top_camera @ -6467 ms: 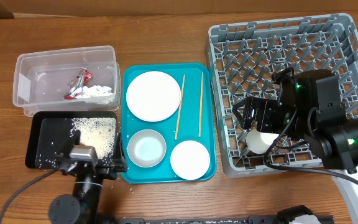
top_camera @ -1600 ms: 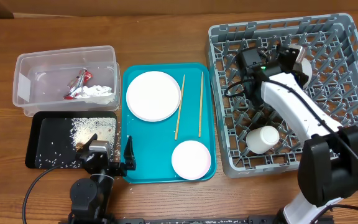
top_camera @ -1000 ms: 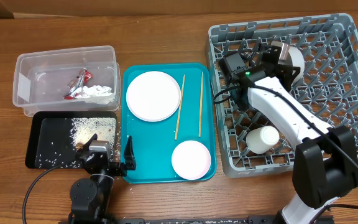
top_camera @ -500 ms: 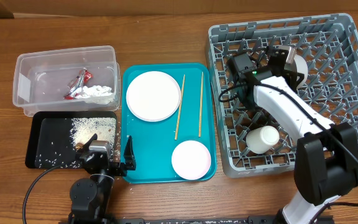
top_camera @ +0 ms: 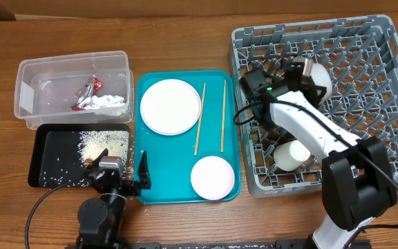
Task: Sort waste into correct bins and load items into the dishwasher
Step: 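Lower the bowl into the rack's upper area and open the right gripper, then move the right gripper to the pink-rimmed bowl on the teal tray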
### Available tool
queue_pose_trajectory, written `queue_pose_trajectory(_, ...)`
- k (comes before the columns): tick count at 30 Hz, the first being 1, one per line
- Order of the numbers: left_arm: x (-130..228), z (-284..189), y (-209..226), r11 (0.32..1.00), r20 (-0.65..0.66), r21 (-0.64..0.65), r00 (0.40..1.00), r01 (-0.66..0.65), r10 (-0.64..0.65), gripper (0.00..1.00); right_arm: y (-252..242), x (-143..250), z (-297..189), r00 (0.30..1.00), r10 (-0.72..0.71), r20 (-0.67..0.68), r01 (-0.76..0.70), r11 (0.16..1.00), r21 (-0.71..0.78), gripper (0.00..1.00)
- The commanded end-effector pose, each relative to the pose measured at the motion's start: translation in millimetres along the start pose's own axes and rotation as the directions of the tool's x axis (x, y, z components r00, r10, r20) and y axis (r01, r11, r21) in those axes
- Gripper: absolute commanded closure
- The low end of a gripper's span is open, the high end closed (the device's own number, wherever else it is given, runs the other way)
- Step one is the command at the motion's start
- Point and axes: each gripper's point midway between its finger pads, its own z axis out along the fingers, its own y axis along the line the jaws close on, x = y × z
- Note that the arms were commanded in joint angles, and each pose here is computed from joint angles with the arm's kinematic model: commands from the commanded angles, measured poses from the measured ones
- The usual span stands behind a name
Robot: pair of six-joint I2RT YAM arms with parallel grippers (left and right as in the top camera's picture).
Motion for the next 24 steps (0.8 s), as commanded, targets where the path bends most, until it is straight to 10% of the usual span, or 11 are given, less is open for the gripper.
queue_pose_trajectory(1,-1,0,1,1.0,0.009,-0.003,1.0,0.012,-0.012,0.0,13,9,-7,0.999,-0.044,-0.006,0.044,0.998,-0.034,0.75)
queue_pose_trajectory(5,-1,0,1,1.0,0.009,-0.003,1.0,0.012,-0.012,0.0,15,4,-17,0.999,-0.049,-0.016,0.047,0.996,-0.075,0.4)
queue_pose_trajectory(14,-1,0,1,1.0,0.009,-0.003,1.0,0.012,-0.012,0.0,42,-9,-112,0.97,-0.054,-0.239,-0.09,0.829,-0.551,0.37)
queue_pose_trajectory(24,-1,0,1,1.0,0.009,-0.003,1.0,0.012,-0.012,0.0,89,61,-260,0.825,-0.564,-0.03,0.021,0.084,-0.996,0.4)
